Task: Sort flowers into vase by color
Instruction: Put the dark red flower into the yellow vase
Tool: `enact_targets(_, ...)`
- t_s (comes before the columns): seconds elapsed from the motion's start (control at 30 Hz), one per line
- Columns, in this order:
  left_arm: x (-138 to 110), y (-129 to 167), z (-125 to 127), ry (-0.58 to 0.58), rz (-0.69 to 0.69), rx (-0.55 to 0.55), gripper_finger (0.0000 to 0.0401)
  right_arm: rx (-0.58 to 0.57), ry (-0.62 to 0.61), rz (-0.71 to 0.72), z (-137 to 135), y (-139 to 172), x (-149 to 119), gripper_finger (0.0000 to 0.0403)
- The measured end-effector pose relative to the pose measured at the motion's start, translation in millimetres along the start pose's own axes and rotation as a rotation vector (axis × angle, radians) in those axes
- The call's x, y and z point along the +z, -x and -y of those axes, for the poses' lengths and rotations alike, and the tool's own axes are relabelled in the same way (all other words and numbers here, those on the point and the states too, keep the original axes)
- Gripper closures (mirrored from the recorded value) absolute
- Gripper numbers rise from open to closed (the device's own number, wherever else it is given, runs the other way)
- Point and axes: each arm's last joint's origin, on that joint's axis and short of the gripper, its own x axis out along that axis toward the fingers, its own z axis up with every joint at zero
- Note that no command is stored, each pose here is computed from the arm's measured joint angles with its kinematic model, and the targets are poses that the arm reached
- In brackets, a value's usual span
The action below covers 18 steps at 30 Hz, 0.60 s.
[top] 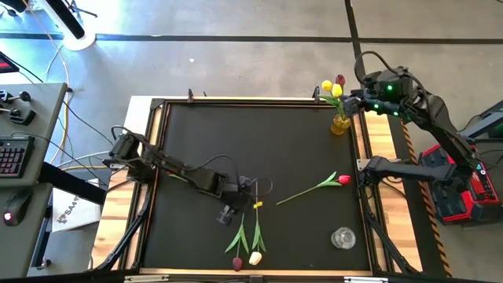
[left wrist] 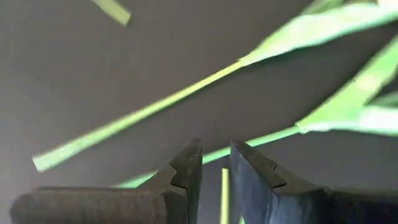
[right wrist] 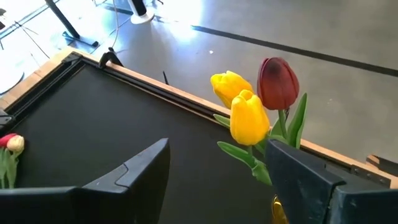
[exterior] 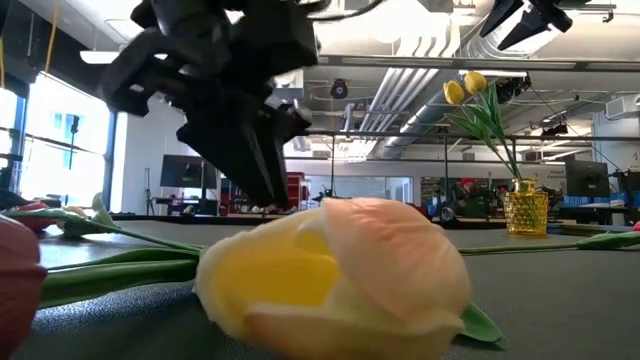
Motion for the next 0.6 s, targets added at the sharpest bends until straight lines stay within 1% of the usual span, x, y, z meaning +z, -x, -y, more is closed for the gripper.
enact_targets(0.07,2.9,-2.2,3.6,-0.155,0.023,0.003,0.0327,0.004,0.000,-0.010,-0.3,-1.3,-0.2,0.0155)
enact_targets(0.17,2.5,-9.1,7.6,-0.356,0.019,0.001,0.0327,0.008,-0.004,-0.030,-0.5,-2.7,-1.2,0.0155)
enact_targets(0.3,-2.7,-21.2,11.0,-0.576,-0.018,-0.021,0.0327,-0.003,-0.021,-0.070,0.4,-3.1,-4.7,0.0155)
enact_targets(0.47,-7.0,-29.9,17.0,-0.729,-0.050,-0.048,0.0327,-0.021,-0.041,-0.121,2.0,-2.7,-9.6,0.0155)
enact_targets(0.6,-5.9,-29.9,22.6,-0.805,-0.048,-0.050,0.0327,-0.035,-0.061,-0.154,3.2,-2.2,-12.9,0.0155)
